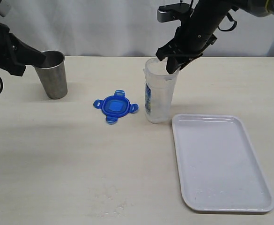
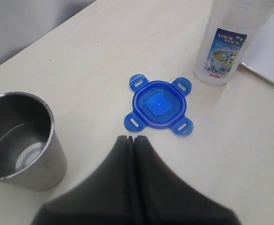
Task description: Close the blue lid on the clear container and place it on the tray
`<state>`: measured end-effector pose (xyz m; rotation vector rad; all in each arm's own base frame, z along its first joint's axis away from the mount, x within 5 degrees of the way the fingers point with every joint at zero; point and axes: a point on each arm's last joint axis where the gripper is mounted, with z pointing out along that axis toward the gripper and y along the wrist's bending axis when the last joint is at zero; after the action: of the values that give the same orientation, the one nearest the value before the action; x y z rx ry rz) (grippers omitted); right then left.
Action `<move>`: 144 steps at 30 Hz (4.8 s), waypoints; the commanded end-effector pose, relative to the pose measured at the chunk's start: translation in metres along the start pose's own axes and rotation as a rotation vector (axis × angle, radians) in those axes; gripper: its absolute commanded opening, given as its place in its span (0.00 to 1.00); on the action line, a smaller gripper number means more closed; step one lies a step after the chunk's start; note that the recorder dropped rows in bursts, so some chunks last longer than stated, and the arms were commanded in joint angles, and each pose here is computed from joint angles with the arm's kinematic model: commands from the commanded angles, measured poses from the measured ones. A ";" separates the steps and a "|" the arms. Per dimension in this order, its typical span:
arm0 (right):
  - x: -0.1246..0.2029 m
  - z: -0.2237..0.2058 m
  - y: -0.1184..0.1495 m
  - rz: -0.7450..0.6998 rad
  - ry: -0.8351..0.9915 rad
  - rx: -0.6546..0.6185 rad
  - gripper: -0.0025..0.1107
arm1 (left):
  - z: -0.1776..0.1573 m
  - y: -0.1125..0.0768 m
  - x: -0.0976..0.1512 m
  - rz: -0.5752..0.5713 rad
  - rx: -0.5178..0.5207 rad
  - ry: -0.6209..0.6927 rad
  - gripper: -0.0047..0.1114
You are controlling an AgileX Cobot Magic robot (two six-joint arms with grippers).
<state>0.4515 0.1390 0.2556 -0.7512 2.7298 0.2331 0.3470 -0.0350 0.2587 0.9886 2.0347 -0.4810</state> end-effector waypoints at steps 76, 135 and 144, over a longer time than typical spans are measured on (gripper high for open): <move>-0.004 0.153 0.154 -0.621 -0.131 0.133 0.06 | -0.001 0.005 -0.003 -0.045 -0.052 -0.042 0.04; 0.084 0.073 0.190 -0.156 0.043 -0.061 0.45 | -0.001 -0.001 -0.001 -0.036 0.012 -0.010 0.04; 0.081 0.098 0.141 0.109 -0.067 -0.079 0.51 | -0.001 -0.001 -0.001 -0.039 0.014 -0.013 0.04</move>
<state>0.3288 0.2457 0.1534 -0.6821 2.7175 0.3250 0.3469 -0.0357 0.2594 0.9575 2.0440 -0.5075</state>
